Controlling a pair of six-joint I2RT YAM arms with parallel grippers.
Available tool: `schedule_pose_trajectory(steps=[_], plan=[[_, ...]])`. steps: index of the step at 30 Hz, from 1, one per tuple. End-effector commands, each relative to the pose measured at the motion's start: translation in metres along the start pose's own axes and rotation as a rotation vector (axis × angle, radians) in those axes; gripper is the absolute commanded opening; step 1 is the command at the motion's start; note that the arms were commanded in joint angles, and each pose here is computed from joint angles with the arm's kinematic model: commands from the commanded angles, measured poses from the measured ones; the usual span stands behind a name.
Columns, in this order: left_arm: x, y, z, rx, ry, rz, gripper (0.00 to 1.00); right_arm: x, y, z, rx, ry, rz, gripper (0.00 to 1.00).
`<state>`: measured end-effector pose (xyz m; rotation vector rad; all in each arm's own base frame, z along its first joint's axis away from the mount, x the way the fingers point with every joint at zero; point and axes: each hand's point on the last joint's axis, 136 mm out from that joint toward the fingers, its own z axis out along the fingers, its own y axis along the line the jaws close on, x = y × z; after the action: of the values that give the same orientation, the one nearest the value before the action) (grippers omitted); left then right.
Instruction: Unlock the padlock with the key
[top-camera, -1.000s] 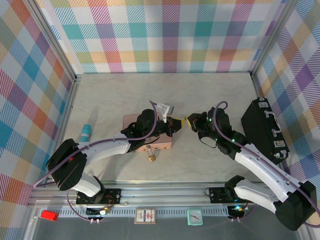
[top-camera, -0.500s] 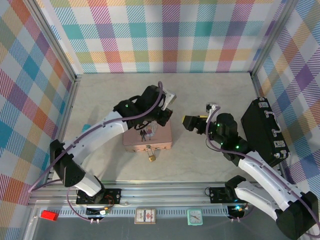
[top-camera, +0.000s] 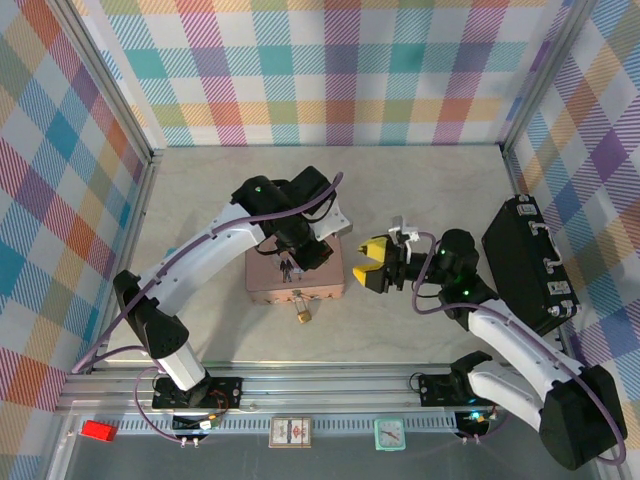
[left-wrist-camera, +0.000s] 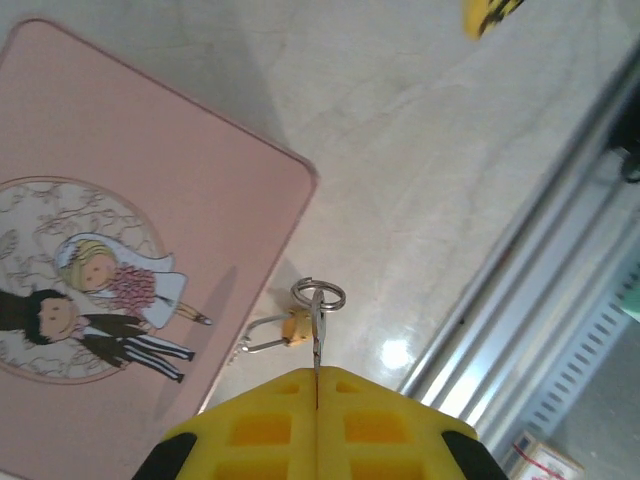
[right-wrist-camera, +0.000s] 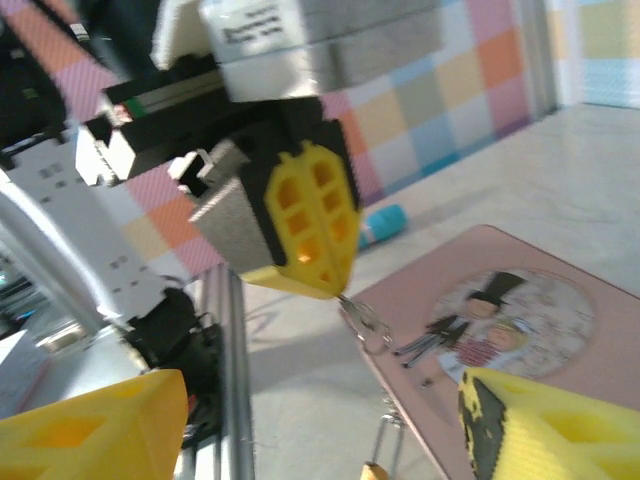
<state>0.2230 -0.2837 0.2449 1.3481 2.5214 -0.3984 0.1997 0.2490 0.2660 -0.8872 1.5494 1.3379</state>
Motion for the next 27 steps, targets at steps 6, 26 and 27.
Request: schedule_pose_trajectory(steps=[6,26,27], plan=[[-0.006,-0.035,-0.021,0.176,-0.077,0.089,0.0,-0.006,0.041,0.014,-0.256,0.033,-0.093,0.6],[0.0,-0.056,-0.032,0.252,-0.089,0.124,0.0,-0.001,0.028,0.024,-0.201,0.062,-0.077,0.4],[-0.001,-0.056,-0.032,0.25,-0.093,0.128,0.0,0.0,0.027,0.024,-0.197,0.062,-0.075,0.4]])
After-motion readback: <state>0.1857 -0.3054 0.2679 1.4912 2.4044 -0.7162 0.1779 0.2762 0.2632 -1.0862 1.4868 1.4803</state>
